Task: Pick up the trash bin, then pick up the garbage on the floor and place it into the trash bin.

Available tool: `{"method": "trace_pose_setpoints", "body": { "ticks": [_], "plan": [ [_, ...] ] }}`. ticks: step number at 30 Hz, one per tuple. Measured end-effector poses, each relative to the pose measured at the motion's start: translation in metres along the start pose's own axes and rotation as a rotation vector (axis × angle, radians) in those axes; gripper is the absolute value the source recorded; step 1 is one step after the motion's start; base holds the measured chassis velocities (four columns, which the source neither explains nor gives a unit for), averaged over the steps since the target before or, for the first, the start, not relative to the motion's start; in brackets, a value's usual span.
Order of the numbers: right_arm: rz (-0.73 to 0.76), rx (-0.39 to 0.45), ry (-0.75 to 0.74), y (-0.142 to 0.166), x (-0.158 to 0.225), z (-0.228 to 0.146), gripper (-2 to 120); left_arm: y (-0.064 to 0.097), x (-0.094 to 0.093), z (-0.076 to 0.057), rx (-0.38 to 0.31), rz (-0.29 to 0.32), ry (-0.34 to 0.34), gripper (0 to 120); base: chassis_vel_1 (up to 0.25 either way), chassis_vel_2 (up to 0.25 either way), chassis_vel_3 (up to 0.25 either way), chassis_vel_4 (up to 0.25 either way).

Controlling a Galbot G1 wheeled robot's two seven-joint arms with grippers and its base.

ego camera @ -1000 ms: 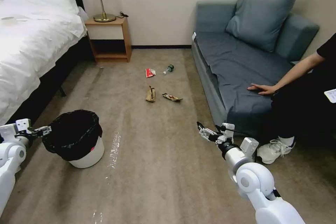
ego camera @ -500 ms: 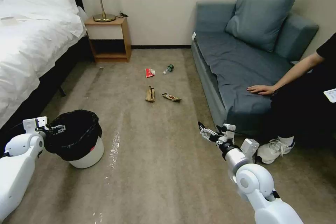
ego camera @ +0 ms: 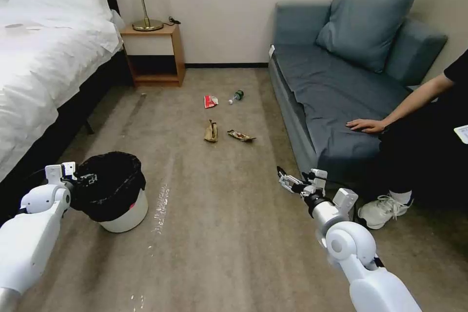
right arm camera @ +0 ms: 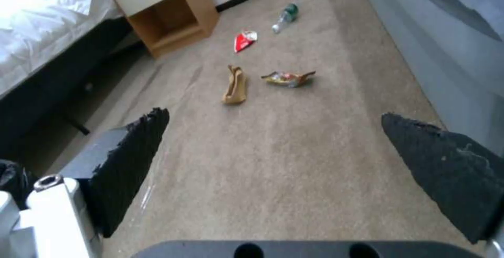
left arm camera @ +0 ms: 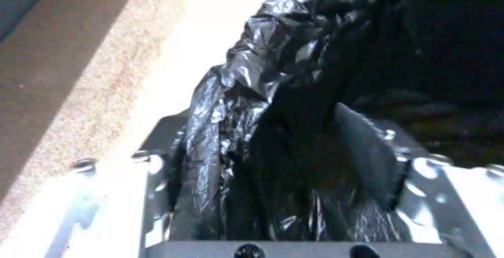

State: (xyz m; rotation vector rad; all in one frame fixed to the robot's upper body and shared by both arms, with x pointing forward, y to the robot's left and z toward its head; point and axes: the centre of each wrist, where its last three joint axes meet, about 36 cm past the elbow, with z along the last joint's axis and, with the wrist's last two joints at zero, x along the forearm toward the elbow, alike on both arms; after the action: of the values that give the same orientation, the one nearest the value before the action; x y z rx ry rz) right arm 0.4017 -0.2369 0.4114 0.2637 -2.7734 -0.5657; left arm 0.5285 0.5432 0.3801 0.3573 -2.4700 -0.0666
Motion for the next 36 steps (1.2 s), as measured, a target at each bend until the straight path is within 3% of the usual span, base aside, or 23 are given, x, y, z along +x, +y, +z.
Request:
{"method": "trace_pose_setpoints", "body": {
  "ticks": [1, 5, 7, 10, 11, 15, 27, 32, 36],
  "plan": [
    [0.0, -0.007, 0.0, 0.001, -0.002, -0.001, 100, 0.002, 0.0, 0.0, 0.001, -0.002, -0.004, 53, 0.0, 0.0, 0.0, 0.0],
    [-0.002, -0.016, 0.0, 0.002, -0.004, -0.002, 100, 0.004, 0.0, 0.0, 0.003, -0.005, -0.012, 45, 0.0, 0.0, 0.0, 0.0],
    [-0.007, -0.021, -0.004, 0.003, -0.007, -0.005, 100, 0.003, -0.001, 0.0, 0.001, -0.006, -0.033, 32, 0.0, 0.0, 0.0, 0.0],
    [-0.007, -0.022, -0.005, 0.003, -0.008, -0.006, 100, 0.002, -0.001, 0.001, -0.001, -0.006, -0.042, 29, 0.0, 0.0, 0.0, 0.0],
    [-0.008, -0.022, -0.005, 0.003, -0.009, -0.007, 100, 0.0, -0.001, 0.001, -0.001, -0.002, -0.058, 20, 0.0, 0.0, 0.0, 0.0],
    [-0.005, -0.018, -0.003, 0.002, -0.007, -0.007, 100, -0.005, 0.003, -0.004, -0.006, 0.004, -0.102, 8, 0.0, 0.0, 0.0, 0.0],
    [0.002, -0.002, -0.008, -0.003, 0.002, -0.01, 100, -0.014, 0.021, -0.022, -0.03, 0.009, -0.186, 5, 0.0, 0.0, 0.0, 0.0],
    [0.004, 0.005, -0.013, -0.006, 0.01, -0.011, 100, -0.01, 0.054, -0.045, -0.089, 0.01, -0.251, 5, 0.0, 0.0, 0.0, 0.0],
    [-0.005, -0.001, -0.013, -0.007, 0.012, -0.011, 100, -0.013, 0.07, -0.055, -0.109, 0.019, -0.286, 5, 0.0, 0.0, 0.0, 0.0]
  ]
}}
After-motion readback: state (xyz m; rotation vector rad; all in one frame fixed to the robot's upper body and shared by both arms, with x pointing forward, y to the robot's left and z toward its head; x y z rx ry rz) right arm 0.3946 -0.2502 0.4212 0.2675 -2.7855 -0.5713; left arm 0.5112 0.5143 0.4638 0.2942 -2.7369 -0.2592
